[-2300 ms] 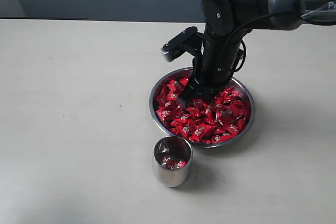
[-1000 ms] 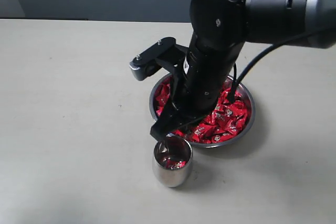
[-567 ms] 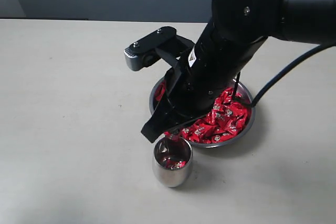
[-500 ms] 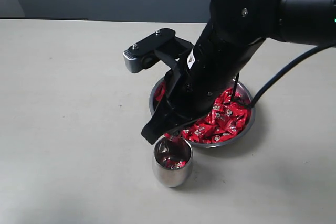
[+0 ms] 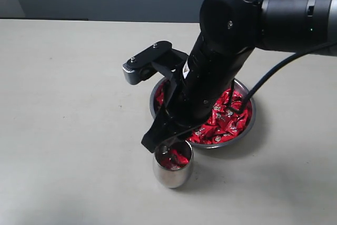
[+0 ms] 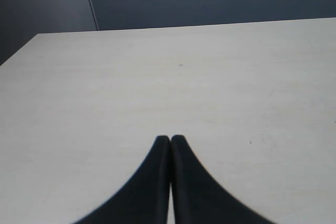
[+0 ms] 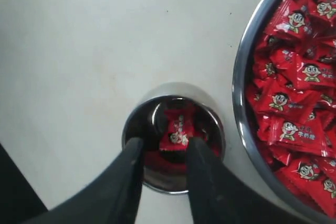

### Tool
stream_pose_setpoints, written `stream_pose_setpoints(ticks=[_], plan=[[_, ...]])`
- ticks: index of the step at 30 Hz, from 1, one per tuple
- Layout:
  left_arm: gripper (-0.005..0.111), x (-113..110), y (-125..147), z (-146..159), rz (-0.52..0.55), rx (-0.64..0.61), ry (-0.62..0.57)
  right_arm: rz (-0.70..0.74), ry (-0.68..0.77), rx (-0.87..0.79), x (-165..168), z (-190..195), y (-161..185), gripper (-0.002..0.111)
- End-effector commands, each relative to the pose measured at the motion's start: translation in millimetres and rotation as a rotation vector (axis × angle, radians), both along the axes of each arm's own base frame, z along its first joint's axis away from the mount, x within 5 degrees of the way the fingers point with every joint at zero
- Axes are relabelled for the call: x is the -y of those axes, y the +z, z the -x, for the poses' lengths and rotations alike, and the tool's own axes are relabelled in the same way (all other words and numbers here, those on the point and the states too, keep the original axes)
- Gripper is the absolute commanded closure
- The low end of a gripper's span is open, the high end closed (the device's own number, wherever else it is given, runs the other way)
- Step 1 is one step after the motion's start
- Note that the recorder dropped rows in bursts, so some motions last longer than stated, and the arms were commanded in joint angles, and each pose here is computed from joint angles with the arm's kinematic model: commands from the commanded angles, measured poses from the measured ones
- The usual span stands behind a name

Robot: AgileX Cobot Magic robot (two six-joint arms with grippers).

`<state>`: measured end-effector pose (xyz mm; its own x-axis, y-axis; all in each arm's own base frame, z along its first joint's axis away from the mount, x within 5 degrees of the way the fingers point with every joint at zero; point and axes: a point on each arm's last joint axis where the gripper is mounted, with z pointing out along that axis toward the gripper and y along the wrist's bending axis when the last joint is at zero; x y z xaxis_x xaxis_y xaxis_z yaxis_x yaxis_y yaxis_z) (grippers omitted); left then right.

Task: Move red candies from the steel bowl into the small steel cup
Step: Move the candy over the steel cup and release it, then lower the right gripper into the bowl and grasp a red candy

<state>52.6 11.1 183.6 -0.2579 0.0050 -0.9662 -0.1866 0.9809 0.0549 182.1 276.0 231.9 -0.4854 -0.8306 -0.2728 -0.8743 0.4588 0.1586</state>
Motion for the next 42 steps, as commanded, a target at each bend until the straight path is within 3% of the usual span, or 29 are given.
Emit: stream_pose_setpoints(ticks=[1,5,9,14,23,35,42], plan=[[0.106,0.3,-0.6,-0.1,-0.002,0.008,-0.006,0.006,0.013,0.008,-0.3,0.4,-2.4,0.071],[0.106,0.3,-0.6,-0.1,-0.002,0.008,-0.006,-0.006,0.013,0.03,-0.6,-0.9,-0.5,0.073],[0.106,0.3,-0.6,-0.1,-0.002,0.008,-0.006,0.009,0.026,0.155,3.7,-9.7,11.9,0.073],[0.106,0.3,-0.6,-0.1,-0.002,0.008,-0.006,0.054,-0.132,0.271,16.8,-35.3,22.3,0.073],[0.106,0.3,-0.6,-0.1,-0.002,0.008,-0.006,-0.016,-0.35,0.323,44.6,-78.7,24.2,0.073],[0.106,0.3,-0.6,-0.1,-0.002,0.008,-0.006,0.116,-0.354,0.222,9.3,-129.3,-51.3,0.073],[0.106,0.3,-0.6,-0.1,-0.002,0.008,-0.006,0.17,-0.356,0.17,10.3,-127.6,-62.1,0.073]])
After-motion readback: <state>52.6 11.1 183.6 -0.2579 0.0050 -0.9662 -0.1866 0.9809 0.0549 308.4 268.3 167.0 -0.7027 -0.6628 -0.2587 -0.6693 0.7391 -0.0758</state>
